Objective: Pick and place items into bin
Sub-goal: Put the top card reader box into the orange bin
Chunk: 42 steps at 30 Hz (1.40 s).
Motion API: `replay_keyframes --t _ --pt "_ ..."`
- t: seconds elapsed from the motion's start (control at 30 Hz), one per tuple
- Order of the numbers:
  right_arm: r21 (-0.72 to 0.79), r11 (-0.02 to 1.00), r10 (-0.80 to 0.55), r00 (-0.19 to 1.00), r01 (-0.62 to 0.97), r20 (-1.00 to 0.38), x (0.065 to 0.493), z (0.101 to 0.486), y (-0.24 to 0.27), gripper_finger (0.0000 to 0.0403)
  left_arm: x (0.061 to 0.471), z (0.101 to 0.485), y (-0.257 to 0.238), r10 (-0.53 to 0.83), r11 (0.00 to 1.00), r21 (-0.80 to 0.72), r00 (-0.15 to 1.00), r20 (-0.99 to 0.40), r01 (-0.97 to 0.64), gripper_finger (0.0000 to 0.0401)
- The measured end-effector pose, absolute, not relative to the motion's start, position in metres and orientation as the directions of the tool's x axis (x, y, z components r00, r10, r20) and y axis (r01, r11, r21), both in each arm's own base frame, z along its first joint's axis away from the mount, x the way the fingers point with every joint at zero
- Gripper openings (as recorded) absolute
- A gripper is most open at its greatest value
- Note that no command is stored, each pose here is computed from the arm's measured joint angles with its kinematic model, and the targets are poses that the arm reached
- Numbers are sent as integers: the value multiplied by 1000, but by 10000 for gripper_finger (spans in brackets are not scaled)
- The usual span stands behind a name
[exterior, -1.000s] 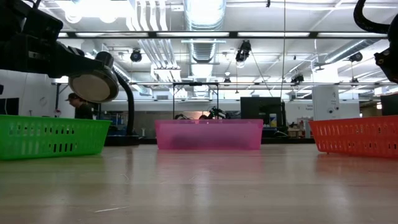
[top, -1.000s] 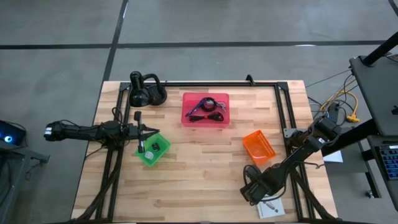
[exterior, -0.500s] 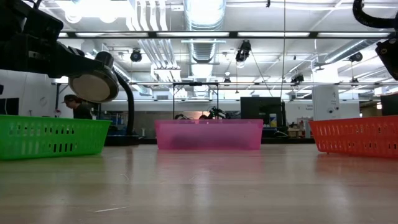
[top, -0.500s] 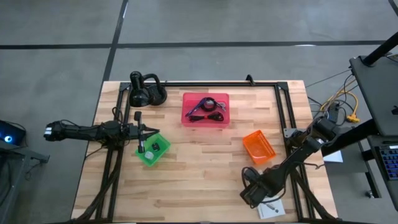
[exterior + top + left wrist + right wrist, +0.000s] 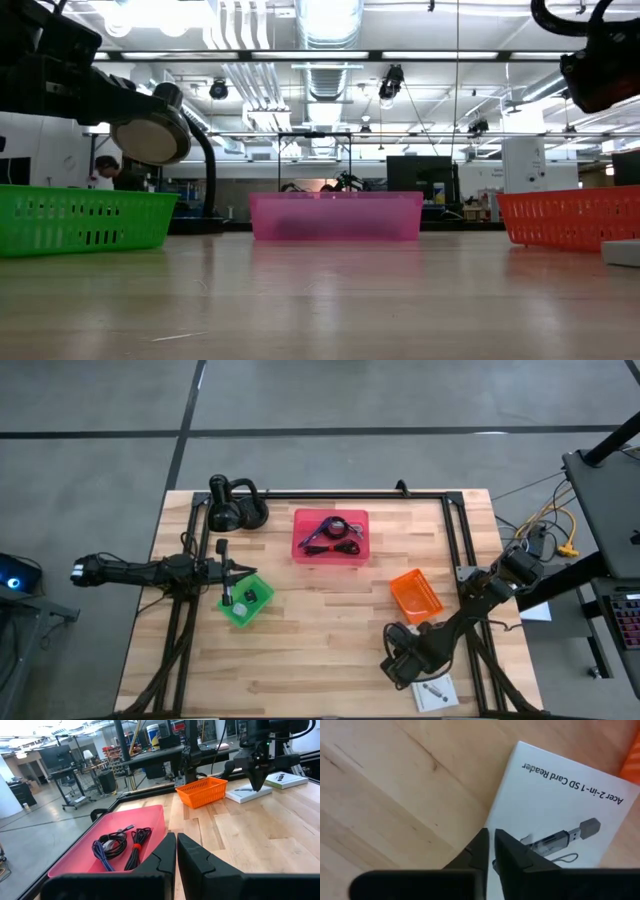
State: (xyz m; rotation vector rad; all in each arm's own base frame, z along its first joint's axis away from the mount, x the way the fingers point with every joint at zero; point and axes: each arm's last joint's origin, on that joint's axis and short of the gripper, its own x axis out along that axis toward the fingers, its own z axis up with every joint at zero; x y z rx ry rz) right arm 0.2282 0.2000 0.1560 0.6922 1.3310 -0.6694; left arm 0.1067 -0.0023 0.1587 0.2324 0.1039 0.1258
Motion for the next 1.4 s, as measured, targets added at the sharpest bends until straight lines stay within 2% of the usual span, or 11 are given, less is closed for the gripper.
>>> replay_keyframes --t 0.17,0.33,0.5,0.7,0.87,1.0,1.13,1.4 --pt "87 647 -47 153 757 -987 227 165 197 8 107 159 -2 136 965 235 987 -89 -112 0" --pt "115 755 -40 220 645 -975 230 176 203 19 107 159 -2 136 966 235 987 -87 -113 0" --pt "173 868 47 269 466 -962 235 193 221 72 107 159 -2 136 966 234 987 -87 -113 0" --pt "205 910 104 279 361 -955 229 200 250 168 107 159 -2 136 966 232 987 -87 -113 0" --pt "67 944 7 183 322 -983 220 178 263 237 107 159 -2 136 966 232 987 -84 -113 0" --pt "-43 953 -81 115 301 -990 218 165 264 264 107 159 -2 136 966 231 987 -84 -114 0" --pt "-147 945 -172 62 294 -983 216 158 260 271 107 159 -2 136 966 232 987 -88 -113 0" --pt "-220 959 -227 18 179 -974 219 131 266 263 107 158 -2 136 966 233 986 -93 -111 0"
